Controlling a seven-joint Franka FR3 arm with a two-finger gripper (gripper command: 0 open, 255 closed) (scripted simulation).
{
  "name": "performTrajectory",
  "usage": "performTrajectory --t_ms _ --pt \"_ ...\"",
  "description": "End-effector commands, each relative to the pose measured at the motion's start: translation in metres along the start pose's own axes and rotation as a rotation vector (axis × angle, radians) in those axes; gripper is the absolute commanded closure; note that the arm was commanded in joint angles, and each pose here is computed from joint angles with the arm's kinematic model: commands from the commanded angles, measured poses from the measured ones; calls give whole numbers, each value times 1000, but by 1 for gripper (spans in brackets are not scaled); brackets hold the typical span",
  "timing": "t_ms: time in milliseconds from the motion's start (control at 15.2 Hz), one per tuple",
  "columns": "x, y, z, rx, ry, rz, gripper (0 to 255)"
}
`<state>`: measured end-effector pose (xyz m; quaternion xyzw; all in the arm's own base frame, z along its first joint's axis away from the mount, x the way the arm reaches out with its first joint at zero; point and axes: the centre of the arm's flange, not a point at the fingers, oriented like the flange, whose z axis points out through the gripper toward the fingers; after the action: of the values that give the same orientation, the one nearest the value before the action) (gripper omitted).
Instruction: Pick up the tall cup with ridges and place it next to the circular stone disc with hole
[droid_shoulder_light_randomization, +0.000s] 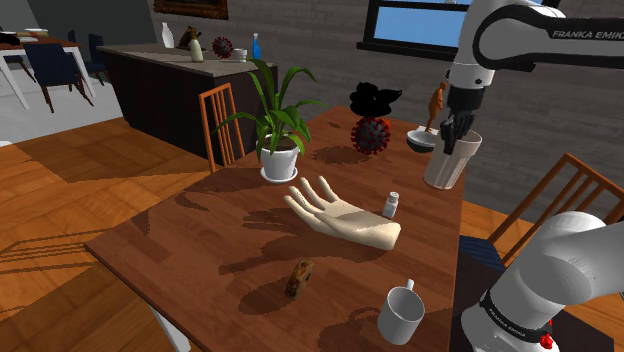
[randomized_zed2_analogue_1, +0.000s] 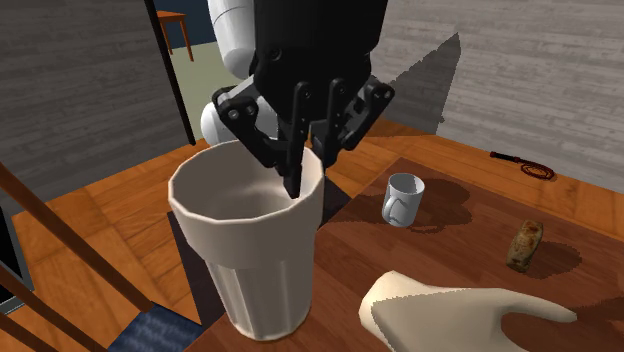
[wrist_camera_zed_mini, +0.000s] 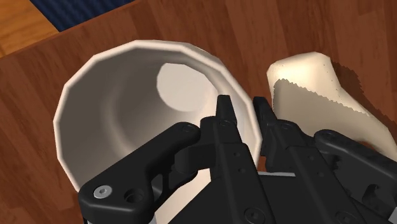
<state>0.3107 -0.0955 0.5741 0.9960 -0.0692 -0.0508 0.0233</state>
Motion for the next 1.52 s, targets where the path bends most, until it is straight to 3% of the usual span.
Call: performTrajectory --t_ms 0,594,1452 --pt "-2 1 -11 0 0 0 255" --pt "-6 3 -54 0 0 0 255" --pt "-33 -166 -62 0 0 0 255"
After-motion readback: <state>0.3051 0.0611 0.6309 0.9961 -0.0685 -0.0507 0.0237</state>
